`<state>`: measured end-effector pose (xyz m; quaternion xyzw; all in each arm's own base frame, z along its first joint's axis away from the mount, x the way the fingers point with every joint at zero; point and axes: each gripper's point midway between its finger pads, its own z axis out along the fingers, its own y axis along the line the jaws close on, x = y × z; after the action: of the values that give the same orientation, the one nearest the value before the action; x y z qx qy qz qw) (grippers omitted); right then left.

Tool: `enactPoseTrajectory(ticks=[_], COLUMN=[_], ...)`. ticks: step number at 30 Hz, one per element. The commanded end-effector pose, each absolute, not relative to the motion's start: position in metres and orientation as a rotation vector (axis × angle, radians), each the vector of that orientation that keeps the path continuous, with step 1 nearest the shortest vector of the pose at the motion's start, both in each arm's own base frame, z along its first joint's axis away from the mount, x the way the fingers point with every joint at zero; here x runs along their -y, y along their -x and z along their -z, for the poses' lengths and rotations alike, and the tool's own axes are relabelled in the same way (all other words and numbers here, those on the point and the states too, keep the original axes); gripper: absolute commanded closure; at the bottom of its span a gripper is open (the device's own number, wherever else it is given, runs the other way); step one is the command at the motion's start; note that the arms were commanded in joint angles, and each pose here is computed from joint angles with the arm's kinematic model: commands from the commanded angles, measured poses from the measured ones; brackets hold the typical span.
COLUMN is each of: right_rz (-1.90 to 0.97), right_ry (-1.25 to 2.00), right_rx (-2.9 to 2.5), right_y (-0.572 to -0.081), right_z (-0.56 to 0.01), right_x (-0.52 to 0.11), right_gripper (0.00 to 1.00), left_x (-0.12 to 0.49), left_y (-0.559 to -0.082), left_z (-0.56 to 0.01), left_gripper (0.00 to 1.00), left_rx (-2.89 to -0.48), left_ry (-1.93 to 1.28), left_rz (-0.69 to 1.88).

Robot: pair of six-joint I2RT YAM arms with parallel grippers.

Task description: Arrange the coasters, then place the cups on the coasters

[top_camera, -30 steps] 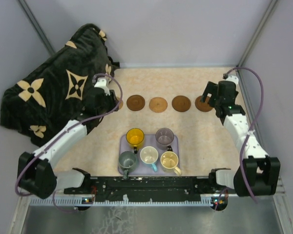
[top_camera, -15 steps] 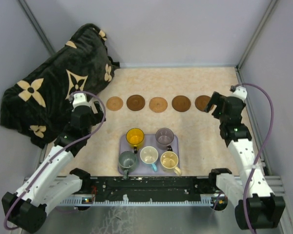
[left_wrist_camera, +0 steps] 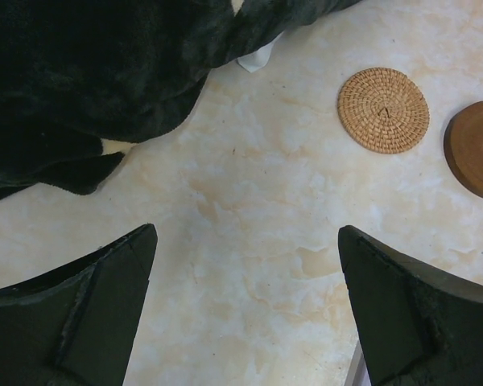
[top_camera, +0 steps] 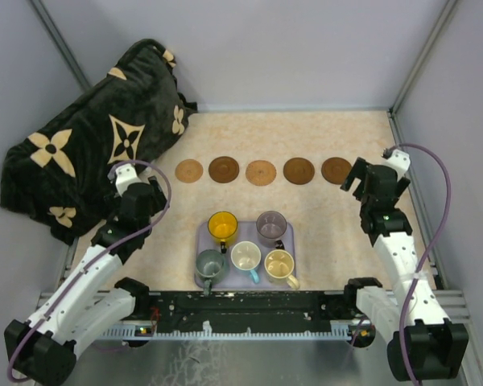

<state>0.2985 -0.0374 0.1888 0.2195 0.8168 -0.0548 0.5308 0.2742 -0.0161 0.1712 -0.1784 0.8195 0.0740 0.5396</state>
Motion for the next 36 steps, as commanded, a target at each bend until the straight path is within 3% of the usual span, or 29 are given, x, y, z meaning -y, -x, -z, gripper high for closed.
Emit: enactPoseTrajectory(ticks=[1,15,19,26,36], right_rz=[0.130,0.025,-0.010,-0.015,-0.237], right_ry=[-0.568,-0.435,-0.366,-0.215,-0.050], right_rx=[-1.859,-1.962,-2.028,-2.084,-2.212], right_y=[-0.303,-0.285,-0.277,-0.255,-0.227], right_z=[-0.215,-0.212,-0.207,-0.207,-0.186], right_x=[0.044,0.020,0.009,-0.032,-0.106], right_gripper=[0.01,0.02,0.10,0.13,0.24], left_x=[0.014,0.027,0.039,0.069,0.093], left_y=[-0.271,-0.243,-0.243,-0.249,-0.242], left_z=[-0.173,-0.164,-0.165,-0.159,-0.148], left_gripper=[0.00,0.00,0.00,0.00,0.00], left_rx=[-1.936,-2.011,-2.030,-2.094,-2.164], left_ry=[0.473,0.436,0.385,0.301,0.208], left_rz=[-0.161,-0.009,0.057,0.198,0.247])
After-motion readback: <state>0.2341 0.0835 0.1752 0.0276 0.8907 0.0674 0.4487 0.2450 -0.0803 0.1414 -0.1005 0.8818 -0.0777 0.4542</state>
